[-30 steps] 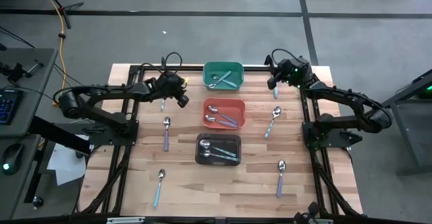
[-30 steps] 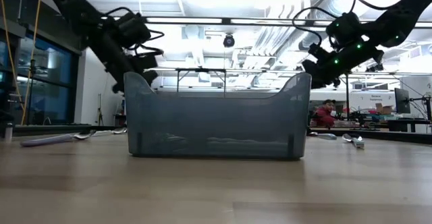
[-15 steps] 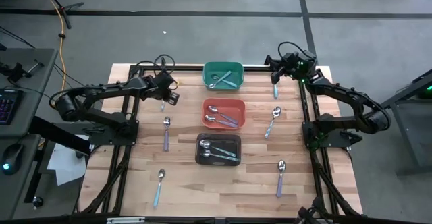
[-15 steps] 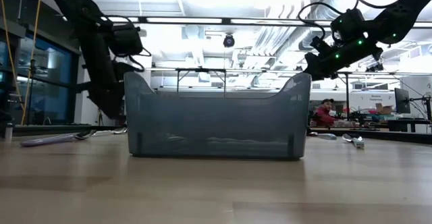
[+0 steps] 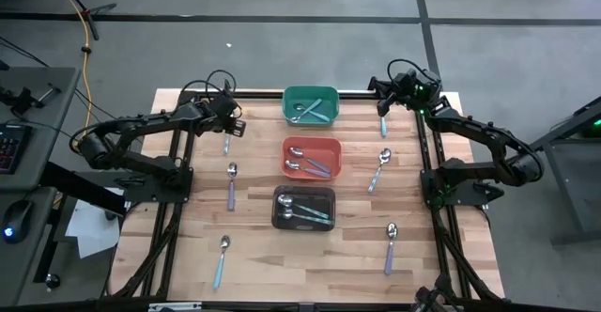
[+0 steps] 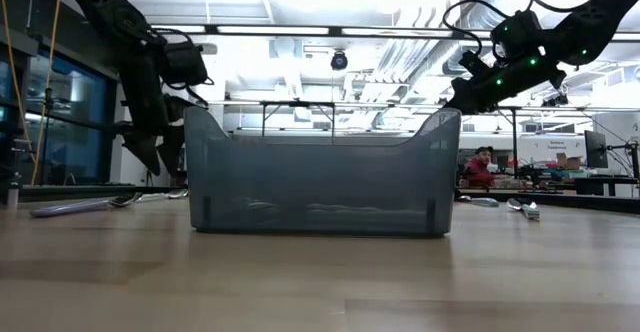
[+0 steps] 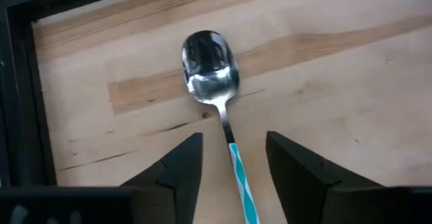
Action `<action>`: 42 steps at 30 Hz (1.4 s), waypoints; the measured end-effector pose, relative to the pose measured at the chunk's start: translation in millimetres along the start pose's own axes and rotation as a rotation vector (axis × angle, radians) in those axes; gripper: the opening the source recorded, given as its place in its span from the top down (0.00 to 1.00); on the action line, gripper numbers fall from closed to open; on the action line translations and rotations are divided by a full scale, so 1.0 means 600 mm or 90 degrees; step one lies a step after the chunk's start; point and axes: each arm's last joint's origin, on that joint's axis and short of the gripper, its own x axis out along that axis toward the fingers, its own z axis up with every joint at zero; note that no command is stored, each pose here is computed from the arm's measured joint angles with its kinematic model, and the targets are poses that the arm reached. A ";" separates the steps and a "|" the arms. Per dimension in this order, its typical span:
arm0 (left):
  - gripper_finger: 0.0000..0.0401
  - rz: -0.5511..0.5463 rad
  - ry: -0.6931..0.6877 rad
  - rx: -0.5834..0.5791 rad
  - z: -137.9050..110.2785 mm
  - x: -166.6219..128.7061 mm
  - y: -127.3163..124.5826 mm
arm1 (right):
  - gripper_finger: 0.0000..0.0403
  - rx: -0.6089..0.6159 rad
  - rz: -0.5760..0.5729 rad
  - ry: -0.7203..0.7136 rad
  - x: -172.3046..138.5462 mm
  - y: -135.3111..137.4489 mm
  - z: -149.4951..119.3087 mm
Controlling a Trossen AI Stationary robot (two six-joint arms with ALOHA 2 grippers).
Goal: Sort silverware by color (type)
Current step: Put the top white patterned spoon into the black bin
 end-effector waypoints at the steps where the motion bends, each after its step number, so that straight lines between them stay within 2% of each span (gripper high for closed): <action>1: 0.59 0.000 0.004 -0.001 0.000 0.002 0.001 | 0.99 -0.003 0.000 -0.004 0.000 0.000 0.001; 6: 0.56 0.000 0.034 0.008 -0.001 0.019 0.004 | 0.99 -0.006 -0.001 -0.013 0.000 -0.001 0.003; 13: 0.63 -0.024 0.069 0.022 -0.002 0.051 -0.001 | 0.99 -0.008 -0.001 -0.013 0.000 -0.001 0.003; 19: 0.73 -0.023 0.086 0.056 -0.006 0.065 -0.006 | 0.99 -0.006 -0.001 -0.012 0.000 -0.001 0.003; 26: 0.96 -0.049 0.089 0.128 -0.008 0.061 -0.009 | 0.99 -0.006 -0.001 -0.012 0.000 -0.001 0.003; 28: 0.97 -0.051 0.088 0.144 -0.009 0.057 -0.008 | 0.99 -0.006 -0.001 -0.012 0.000 -0.001 0.003; 36: 0.98 -0.092 0.028 0.193 -0.009 0.003 -0.021 | 0.99 -0.001 -0.001 -0.012 0.000 -0.001 0.003; 39: 0.98 -0.139 -0.012 0.218 -0.003 -0.039 -0.042 | 0.99 -0.001 -0.001 -0.012 0.000 -0.001 0.003; 42: 0.98 -0.198 -0.051 0.260 0.001 -0.085 -0.081 | 0.99 -0.001 -0.001 -0.011 0.000 -0.001 0.003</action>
